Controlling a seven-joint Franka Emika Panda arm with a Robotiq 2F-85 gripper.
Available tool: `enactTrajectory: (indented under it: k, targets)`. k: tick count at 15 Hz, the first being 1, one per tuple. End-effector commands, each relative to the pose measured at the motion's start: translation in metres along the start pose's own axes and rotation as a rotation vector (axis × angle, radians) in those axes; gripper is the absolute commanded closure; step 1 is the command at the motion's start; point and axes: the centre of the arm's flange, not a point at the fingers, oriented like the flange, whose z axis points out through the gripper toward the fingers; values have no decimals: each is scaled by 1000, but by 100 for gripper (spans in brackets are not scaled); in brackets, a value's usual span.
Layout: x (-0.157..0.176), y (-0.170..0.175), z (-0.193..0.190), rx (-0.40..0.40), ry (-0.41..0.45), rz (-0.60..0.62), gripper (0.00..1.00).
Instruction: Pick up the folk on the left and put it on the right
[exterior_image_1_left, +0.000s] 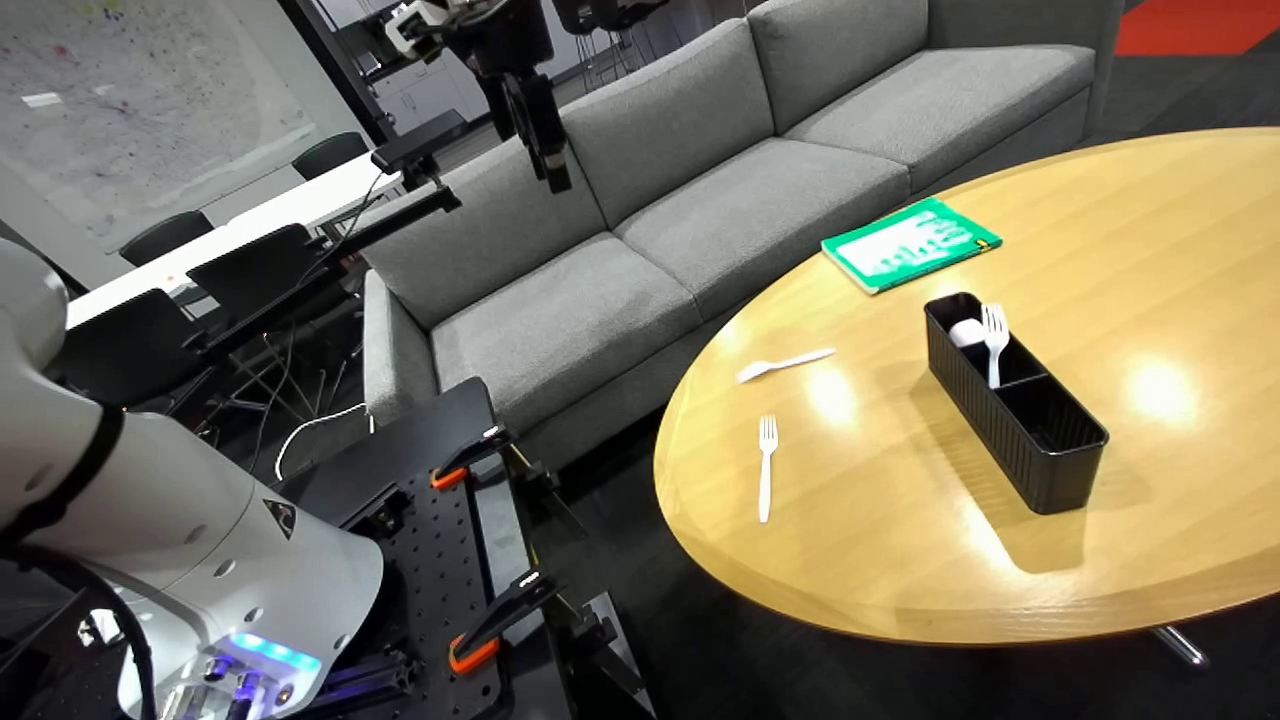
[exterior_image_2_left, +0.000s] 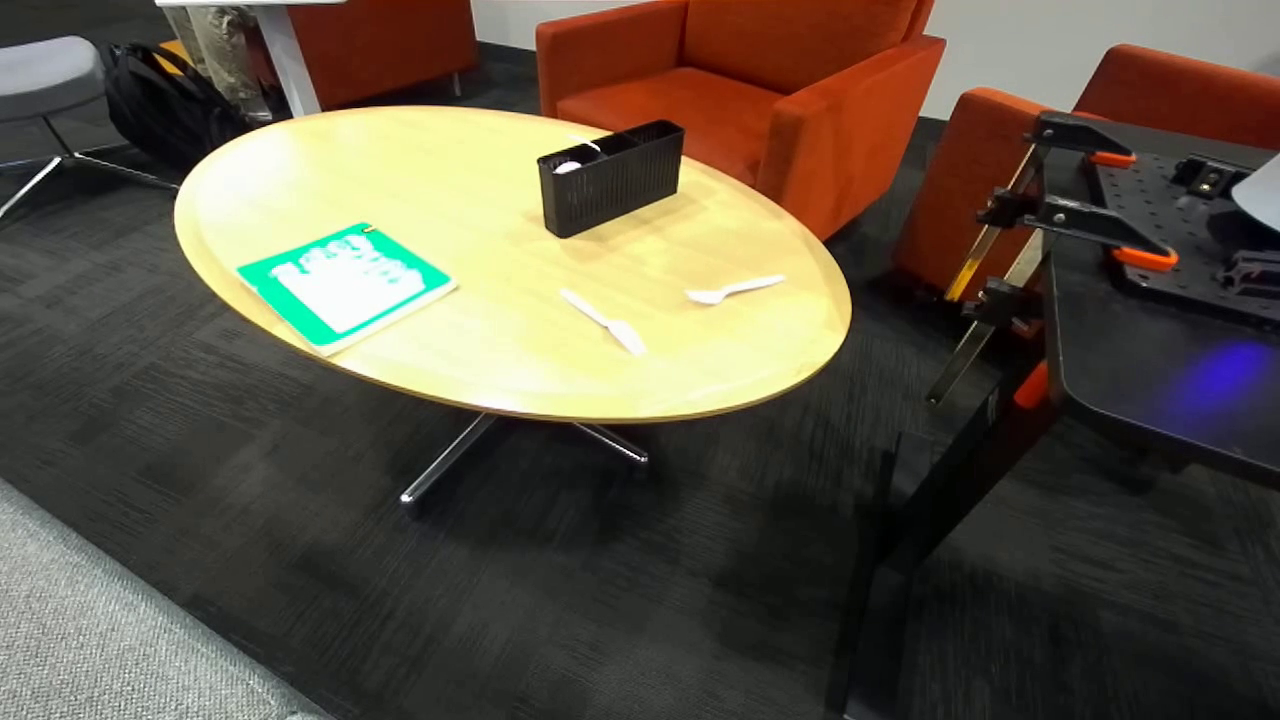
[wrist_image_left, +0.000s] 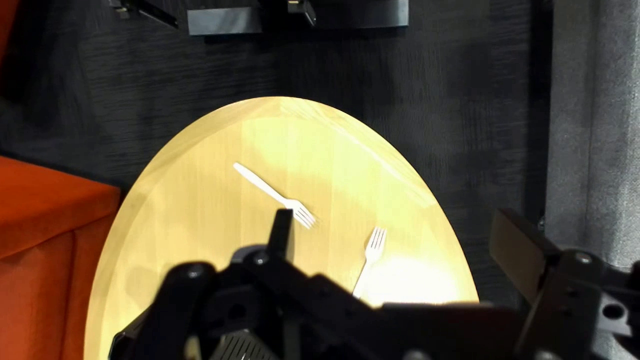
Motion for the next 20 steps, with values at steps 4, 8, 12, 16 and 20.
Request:
enactTrajectory:
  k: [4, 8, 12, 16, 20]
  targets:
    - [1, 3, 0, 2, -1, -1, 0]
    - [28, -6, 36, 29, 23, 67, 0]
    - [65, -22, 96, 115, 63, 103, 0]
    - [109, -25, 161, 179, 115, 216, 0]
    - [153, -27, 208, 197, 171, 335, 0]
